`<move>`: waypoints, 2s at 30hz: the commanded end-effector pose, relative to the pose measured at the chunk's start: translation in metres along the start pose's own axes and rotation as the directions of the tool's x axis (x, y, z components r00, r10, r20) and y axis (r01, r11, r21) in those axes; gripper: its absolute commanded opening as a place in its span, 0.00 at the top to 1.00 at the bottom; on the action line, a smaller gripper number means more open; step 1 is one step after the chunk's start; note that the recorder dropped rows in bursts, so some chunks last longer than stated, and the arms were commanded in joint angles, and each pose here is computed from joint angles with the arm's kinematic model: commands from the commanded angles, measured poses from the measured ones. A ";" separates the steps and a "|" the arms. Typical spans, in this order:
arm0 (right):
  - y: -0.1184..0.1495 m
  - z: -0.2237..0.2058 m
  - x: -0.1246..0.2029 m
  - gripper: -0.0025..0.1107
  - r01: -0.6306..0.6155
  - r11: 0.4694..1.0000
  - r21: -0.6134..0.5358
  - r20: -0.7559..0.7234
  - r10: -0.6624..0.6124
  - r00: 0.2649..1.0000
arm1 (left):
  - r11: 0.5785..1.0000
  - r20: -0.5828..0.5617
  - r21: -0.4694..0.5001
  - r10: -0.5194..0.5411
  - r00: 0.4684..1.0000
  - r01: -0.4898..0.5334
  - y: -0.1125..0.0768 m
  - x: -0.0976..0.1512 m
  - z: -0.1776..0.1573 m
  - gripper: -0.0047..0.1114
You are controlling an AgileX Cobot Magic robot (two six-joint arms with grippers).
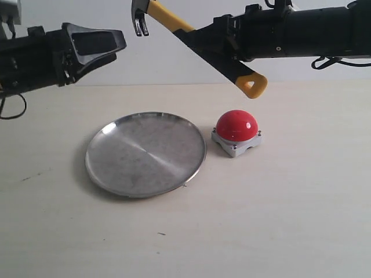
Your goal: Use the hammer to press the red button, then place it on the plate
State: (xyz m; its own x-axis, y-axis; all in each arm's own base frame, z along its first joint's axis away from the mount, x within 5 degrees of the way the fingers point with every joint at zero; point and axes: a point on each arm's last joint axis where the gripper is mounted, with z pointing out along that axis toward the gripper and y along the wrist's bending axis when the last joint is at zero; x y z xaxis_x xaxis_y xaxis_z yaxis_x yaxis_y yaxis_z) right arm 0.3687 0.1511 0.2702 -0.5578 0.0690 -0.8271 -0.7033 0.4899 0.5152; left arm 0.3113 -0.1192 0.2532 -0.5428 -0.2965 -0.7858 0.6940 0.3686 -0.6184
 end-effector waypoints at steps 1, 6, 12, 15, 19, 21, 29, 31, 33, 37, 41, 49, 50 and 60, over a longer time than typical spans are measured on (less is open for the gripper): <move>0.016 -0.005 -0.015 0.98 0.017 0.996 -0.084 0.063 -0.011 0.998 | 0.997 0.047 0.046 -0.065 0.997 0.063 0.025 0.018 0.008 0.42; 0.018 -0.005 -0.014 0.98 0.002 0.994 -0.112 0.058 0.004 0.998 | 0.994 0.072 -0.009 -0.112 0.991 0.113 0.052 0.039 0.019 0.42; 0.016 -0.004 -0.013 0.98 -0.065 0.991 -0.114 0.047 0.071 0.996 | 0.991 0.108 -0.013 -0.134 0.985 0.136 0.052 0.046 0.030 0.42; 0.012 0.002 -0.007 0.98 -0.106 0.988 -0.112 0.028 0.110 0.994 | 0.993 0.120 0.014 -0.121 0.985 0.121 0.046 0.041 0.039 0.42; 0.014 0.012 0.001 0.98 -0.117 0.985 -0.126 -0.001 0.118 0.993 | 0.993 0.129 0.067 -0.108 0.986 0.100 0.033 0.035 0.056 0.42; 0.015 0.014 0.002 0.98 -0.117 0.986 -0.123 -0.002 0.117 0.993 | 0.993 0.131 0.085 -0.097 0.987 0.086 0.029 0.032 0.061 0.42; 0.018 0.013 0.002 0.98 -0.133 0.978 -0.158 -0.012 0.133 0.991 | 0.989 0.191 0.086 -0.138 0.972 0.124 0.029 0.024 0.064 0.43; 0.019 0.013 0.002 0.98 -0.133 0.978 -0.162 -0.012 0.132 0.991 | 0.988 0.195 0.086 -0.141 0.971 0.126 0.029 0.024 0.065 0.43; 0.020 0.013 0.002 0.98 -0.135 0.976 -0.170 -0.015 0.134 0.991 | 0.988 0.192 0.089 -0.142 0.971 0.126 0.028 0.025 0.066 0.43; 0.022 0.012 0.002 0.98 -0.134 0.972 -0.195 -0.020 0.133 0.991 | 0.987 0.186 0.099 -0.147 0.971 0.130 0.024 0.028 0.069 0.43; 0.024 0.012 0.002 0.98 -0.156 0.963 -0.221 -0.031 0.153 0.988 | 0.985 0.195 0.104 -0.158 0.968 0.140 0.021 0.029 0.072 0.44; 0.024 0.012 0.002 0.98 -0.186 0.959 -0.215 -0.036 0.182 0.983 | 0.983 0.204 0.108 -0.169 0.964 0.150 0.019 0.030 0.074 0.74; 0.024 0.012 0.002 0.98 -0.186 0.959 -0.215 -0.036 0.182 0.983 | 0.983 0.204 0.108 -0.169 0.964 0.150 0.019 0.030 0.074 0.80; 0.023 0.012 0.003 0.98 -0.195 0.959 -0.208 -0.037 0.191 0.981 | 0.991 0.235 0.088 -0.120 0.964 0.102 0.020 0.028 0.074 0.96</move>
State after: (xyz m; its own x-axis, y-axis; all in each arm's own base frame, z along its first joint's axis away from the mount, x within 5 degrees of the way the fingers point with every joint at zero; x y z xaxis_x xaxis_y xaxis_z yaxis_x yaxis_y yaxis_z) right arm 0.3576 0.1724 0.2620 -0.7137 0.0849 -0.6953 -0.6400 0.3243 0.6966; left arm 0.3426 -0.1851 0.2170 -0.5465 -0.5253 -0.6522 0.6468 0.2299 -0.7272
